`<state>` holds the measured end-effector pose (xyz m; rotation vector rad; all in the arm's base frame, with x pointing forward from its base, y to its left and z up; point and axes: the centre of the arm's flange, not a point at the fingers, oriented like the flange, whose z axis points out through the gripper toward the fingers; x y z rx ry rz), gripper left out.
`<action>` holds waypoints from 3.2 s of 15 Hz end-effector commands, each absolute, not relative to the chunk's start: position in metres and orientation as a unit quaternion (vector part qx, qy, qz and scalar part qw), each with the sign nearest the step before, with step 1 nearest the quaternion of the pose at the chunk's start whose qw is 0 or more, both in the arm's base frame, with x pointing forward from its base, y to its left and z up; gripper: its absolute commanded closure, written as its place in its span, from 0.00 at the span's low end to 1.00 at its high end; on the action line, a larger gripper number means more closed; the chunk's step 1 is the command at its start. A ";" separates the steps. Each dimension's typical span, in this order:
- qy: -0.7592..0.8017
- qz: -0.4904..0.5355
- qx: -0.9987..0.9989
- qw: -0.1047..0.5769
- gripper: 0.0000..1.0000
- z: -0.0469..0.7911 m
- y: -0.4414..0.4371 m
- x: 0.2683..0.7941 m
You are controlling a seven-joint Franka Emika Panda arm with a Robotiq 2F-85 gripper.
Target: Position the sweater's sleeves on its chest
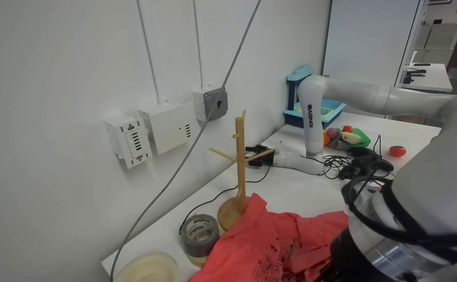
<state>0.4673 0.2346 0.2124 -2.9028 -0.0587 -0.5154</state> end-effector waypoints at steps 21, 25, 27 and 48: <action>-0.116 -0.084 -0.985 0.096 0.00 0.275 0.245 0.521; -0.156 -0.083 -0.982 0.067 0.00 0.313 0.240 0.504; -0.205 -0.098 -0.973 0.031 0.00 0.330 0.234 0.495; -0.193 -0.125 -0.973 0.017 0.00 0.363 0.180 0.452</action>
